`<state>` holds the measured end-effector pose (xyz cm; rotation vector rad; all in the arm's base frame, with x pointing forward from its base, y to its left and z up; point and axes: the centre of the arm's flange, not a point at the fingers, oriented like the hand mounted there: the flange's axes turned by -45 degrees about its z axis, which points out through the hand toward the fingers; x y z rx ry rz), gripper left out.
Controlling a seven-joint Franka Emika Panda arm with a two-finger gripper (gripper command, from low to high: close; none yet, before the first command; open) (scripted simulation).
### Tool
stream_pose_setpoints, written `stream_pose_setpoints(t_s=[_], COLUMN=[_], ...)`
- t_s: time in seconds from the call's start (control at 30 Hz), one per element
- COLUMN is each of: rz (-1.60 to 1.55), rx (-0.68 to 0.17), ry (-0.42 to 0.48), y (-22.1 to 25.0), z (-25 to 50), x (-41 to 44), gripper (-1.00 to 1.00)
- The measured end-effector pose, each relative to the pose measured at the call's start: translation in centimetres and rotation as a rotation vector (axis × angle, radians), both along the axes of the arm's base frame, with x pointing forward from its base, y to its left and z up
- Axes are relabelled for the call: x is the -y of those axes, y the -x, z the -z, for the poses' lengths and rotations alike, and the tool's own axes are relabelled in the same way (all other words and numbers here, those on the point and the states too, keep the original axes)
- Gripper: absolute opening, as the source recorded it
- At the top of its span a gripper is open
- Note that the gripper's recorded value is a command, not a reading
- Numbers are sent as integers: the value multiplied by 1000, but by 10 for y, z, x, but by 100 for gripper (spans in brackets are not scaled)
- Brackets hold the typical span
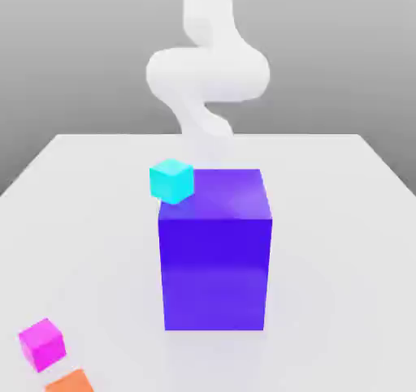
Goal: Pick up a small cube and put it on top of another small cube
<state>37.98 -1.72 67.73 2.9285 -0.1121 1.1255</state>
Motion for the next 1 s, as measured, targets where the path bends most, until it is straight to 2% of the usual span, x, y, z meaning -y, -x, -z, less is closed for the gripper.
stream_pose_setpoints(t_s=[0.23, 0.47, 0.6, 0.87, 1.0], rz=[165, 330, 434, 616, 650], rx=[-185, -362, -460, -655, -691], ry=[-53, -119, -164, -259, -278], y=[-72, -103, -100, -62, -51], z=[110, 233, 307, 457, 517], x=[61, 129, 171, 228, 237], gripper=[0, 0, 0, 0, 0])
